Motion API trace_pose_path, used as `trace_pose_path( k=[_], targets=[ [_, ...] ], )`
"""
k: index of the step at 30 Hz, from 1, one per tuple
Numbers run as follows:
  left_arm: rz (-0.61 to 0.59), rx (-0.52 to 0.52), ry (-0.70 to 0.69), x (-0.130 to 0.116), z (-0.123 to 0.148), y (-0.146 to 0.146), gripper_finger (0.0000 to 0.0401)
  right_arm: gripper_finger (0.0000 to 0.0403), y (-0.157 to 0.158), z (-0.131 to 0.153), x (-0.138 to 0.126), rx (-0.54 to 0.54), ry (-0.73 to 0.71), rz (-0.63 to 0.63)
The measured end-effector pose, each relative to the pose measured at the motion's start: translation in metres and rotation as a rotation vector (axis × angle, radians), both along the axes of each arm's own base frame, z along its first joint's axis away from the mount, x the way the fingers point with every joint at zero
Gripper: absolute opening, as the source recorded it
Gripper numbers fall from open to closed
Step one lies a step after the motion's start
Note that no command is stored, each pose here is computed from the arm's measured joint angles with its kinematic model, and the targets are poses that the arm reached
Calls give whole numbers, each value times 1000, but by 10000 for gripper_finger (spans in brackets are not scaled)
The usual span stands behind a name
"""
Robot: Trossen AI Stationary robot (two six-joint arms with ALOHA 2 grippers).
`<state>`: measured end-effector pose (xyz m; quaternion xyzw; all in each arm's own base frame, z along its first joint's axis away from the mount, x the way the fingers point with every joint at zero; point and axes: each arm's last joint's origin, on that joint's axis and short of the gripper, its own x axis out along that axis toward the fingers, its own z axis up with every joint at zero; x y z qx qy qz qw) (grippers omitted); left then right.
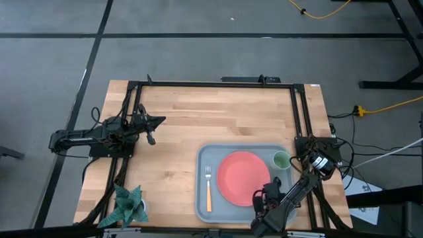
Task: Pick and place plate/cup/fork/spoon on tray
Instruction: Return to Home Position
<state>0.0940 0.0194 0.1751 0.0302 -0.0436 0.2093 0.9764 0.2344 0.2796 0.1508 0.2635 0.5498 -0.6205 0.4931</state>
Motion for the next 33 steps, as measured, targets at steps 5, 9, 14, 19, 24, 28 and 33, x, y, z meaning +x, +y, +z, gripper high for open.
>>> trace_pose_path(
  k=[5,9,14,19,24,28,33],
  targets=[
    [0,0,0,0,0,0,0,76,11,38,15,-6,-182,86],
    [0,0,-1,0,0,0,0,76,17,64,25,7,-325,178],
    [-1,0,0,0,0,0,0,73,18,65,23,56,-271,114],
    [0,0,-1,0,0,0,0,60,19,53,15,113,-119,-87],
    [0,0,0,0,0,0,0,57,14,43,13,11,-188,32],
    [-1,0,0,0,0,0,0,57,17,39,19,46,-251,199],
    [0,0,0,0,0,0,0,57,12,38,44,1,-393,515]
  ],
)
